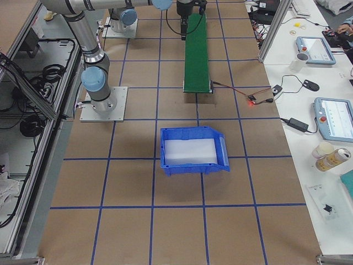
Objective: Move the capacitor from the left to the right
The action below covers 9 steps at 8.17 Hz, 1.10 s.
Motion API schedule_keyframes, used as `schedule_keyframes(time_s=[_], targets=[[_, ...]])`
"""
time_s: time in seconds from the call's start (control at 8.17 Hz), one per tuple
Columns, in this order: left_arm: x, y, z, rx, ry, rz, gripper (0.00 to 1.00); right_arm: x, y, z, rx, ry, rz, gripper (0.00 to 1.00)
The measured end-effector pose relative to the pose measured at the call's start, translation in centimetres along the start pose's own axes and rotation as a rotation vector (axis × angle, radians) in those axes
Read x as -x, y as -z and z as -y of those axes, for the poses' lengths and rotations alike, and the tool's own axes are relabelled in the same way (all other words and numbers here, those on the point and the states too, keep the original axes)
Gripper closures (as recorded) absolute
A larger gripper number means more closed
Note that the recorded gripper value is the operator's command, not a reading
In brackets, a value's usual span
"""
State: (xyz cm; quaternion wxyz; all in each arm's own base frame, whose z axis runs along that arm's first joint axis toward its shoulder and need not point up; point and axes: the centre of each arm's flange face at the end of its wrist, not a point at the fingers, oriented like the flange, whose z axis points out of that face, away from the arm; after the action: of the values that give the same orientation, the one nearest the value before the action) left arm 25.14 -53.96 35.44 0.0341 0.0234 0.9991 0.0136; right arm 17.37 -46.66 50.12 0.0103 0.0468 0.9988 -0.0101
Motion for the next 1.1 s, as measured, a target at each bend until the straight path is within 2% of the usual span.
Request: schedule_keyframes(time_s=[0.24, 0.49, 0.73, 1.1], targets=[[6.8, -6.1, -1.6, 0.043, 0.051, -0.035, 0.00, 0.0, 0.0, 0.0, -0.002, 0.001, -0.005, 0.00], [9.9, -10.3, -2.5, 0.070, 0.066, -0.057, 0.00, 0.0, 0.0, 0.0, -0.003, 0.001, -0.007, 0.00], [11.4, -13.0, -3.2, 0.098, 0.085, -0.075, 0.00, 0.0, 0.0, 0.0, -0.002, 0.000, -0.003, 0.00], [12.4, -15.5, -3.3, 0.130, 0.129, -0.054, 0.00, 0.0, 0.1, -0.1, -0.001, 0.002, -0.009, 0.00]])
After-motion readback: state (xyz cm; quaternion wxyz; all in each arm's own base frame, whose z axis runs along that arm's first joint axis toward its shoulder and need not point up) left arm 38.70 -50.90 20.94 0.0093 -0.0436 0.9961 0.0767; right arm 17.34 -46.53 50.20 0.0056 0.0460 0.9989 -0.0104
